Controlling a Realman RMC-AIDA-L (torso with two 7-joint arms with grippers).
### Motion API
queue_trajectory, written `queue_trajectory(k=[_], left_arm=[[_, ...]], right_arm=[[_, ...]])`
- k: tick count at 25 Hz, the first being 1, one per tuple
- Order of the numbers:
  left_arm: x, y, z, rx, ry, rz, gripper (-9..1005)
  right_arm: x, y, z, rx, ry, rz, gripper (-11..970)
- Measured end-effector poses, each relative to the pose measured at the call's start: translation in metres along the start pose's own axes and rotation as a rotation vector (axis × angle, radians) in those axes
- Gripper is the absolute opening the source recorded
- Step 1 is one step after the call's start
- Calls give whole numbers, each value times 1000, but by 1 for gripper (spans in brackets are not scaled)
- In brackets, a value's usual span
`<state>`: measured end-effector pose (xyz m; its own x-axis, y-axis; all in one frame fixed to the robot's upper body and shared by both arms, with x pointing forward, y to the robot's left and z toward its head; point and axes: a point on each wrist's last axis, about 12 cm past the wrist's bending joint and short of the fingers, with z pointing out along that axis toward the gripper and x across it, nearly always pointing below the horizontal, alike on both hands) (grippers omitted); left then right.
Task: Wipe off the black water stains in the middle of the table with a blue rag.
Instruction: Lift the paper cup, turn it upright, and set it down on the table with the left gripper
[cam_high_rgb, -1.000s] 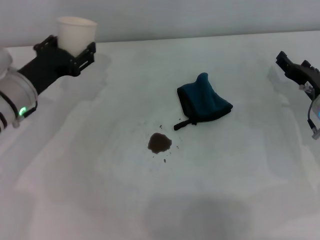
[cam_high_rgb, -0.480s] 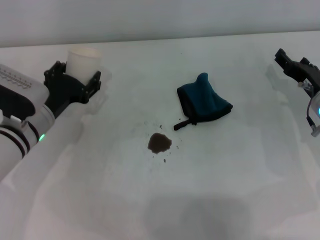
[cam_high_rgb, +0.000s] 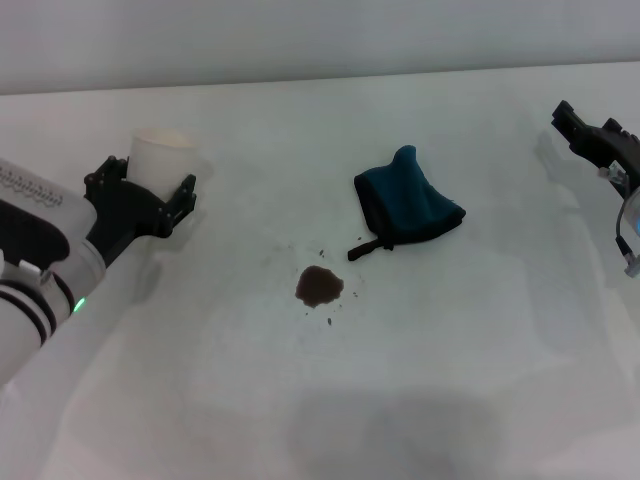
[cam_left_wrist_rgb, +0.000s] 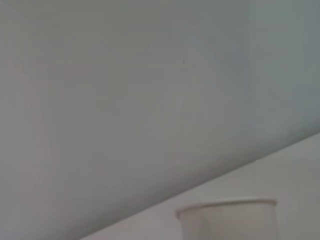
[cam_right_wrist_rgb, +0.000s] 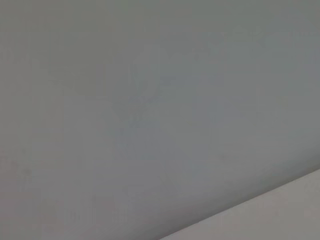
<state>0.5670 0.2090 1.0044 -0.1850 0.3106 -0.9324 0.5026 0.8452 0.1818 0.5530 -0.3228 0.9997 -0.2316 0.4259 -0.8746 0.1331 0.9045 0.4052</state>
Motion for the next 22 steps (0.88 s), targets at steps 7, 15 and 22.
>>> queue_trajectory(k=[7, 15, 22], left_arm=[[6, -10, -5, 14, 9, 56, 727], [13, -16, -8, 19, 41, 48, 729], [18, -20, -14, 16, 41, 19, 730]], right_arm=[[0, 0, 0, 1, 0, -2, 828], [3, -3, -3, 7, 6, 0, 828], [4, -4, -4, 11, 9, 2, 828]])
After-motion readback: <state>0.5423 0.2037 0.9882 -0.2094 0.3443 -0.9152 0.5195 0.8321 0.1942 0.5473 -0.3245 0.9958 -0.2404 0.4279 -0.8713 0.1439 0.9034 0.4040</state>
